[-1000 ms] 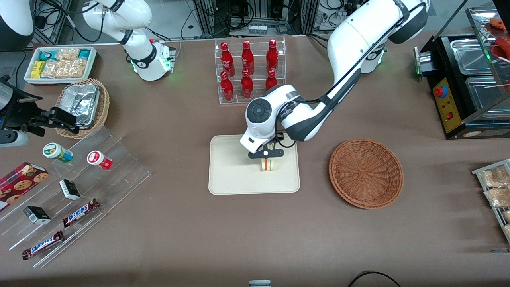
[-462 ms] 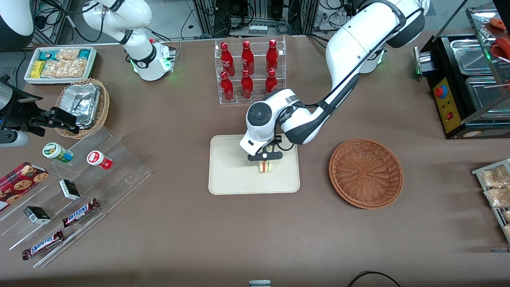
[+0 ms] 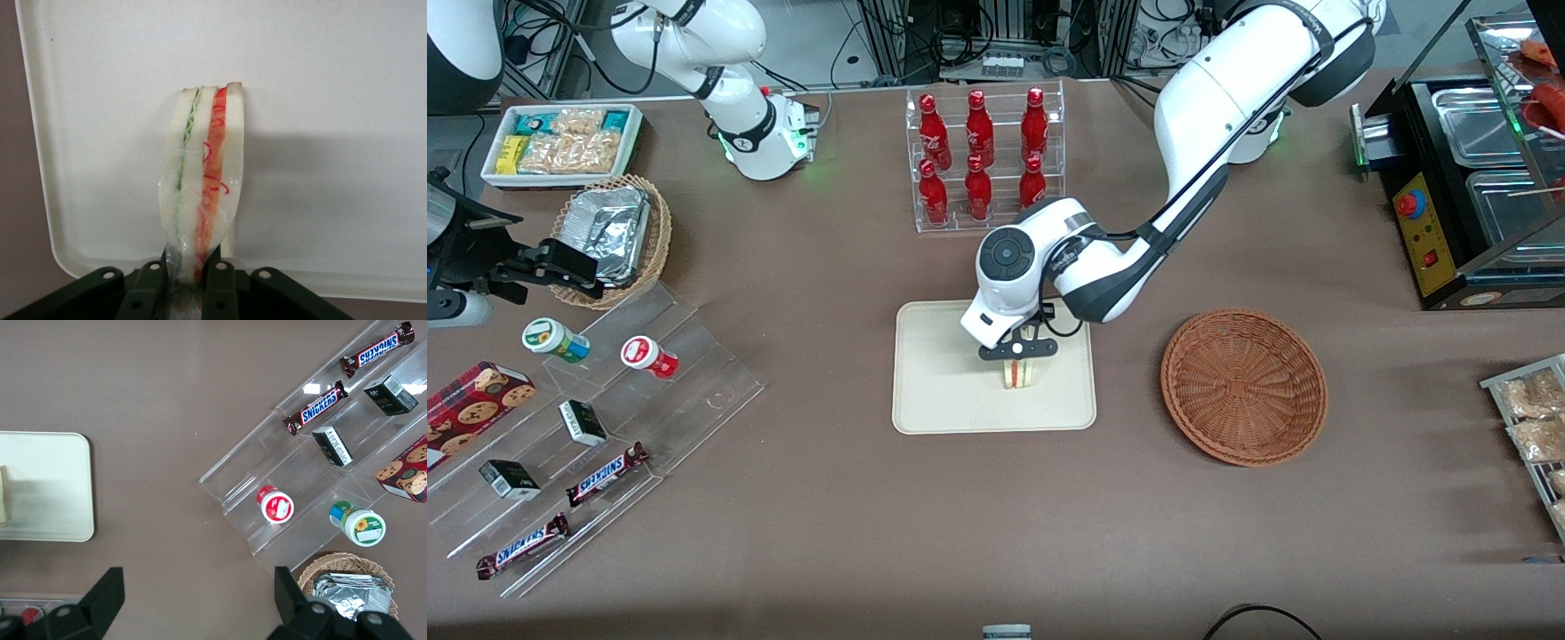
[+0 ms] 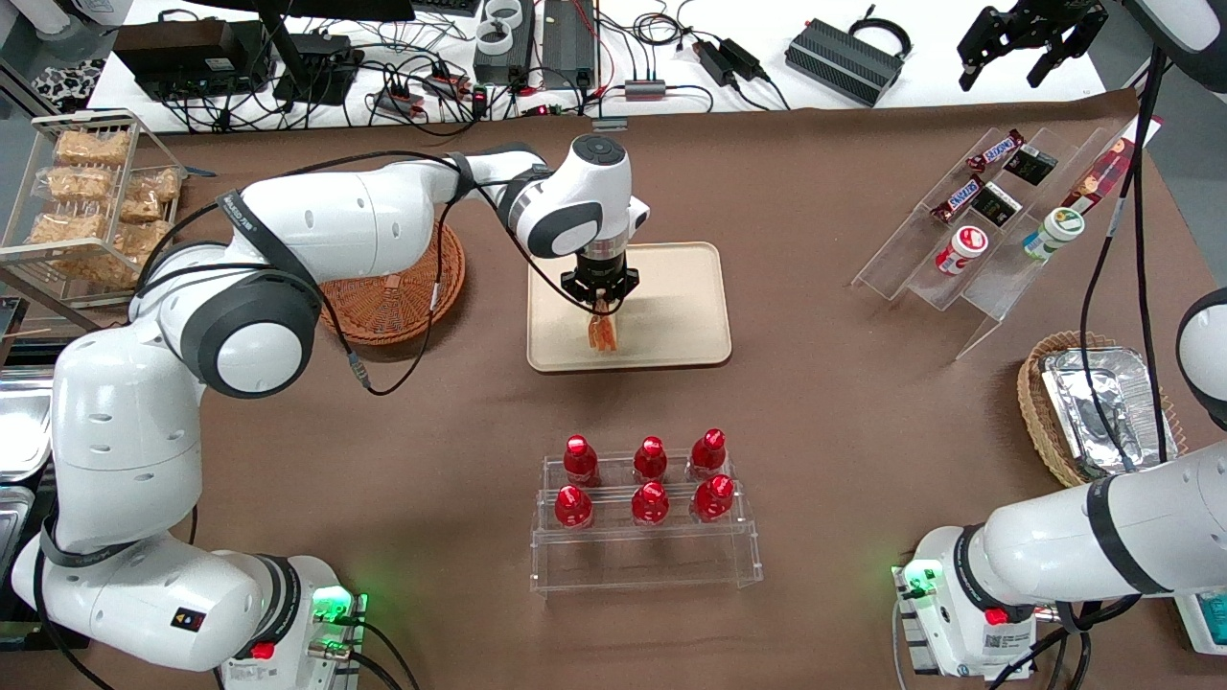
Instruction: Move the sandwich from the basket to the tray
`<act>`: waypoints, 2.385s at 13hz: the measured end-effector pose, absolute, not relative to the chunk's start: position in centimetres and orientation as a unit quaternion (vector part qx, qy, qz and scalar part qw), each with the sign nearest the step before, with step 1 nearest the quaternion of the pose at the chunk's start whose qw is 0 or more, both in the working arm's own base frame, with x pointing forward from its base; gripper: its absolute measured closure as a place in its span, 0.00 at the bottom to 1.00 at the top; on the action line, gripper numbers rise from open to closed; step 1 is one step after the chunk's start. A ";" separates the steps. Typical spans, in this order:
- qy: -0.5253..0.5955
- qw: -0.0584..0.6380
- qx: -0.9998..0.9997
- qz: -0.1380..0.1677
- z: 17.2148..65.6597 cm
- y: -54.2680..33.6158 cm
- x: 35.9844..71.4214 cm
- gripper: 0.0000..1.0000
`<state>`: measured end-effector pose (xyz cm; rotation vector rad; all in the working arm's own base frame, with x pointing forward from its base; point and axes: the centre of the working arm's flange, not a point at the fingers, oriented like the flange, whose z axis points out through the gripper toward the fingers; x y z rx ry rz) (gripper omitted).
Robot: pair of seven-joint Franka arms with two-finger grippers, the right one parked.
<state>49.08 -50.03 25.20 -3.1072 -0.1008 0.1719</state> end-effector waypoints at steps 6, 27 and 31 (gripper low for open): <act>-0.049 0.002 -0.998 0.040 27.6 -49.7 51.0 0.12; -0.069 0.058 -0.991 0.103 59.9 -13.4 55.9 0.00; -0.025 0.045 -0.992 0.118 61.3 -4.1 55.9 0.00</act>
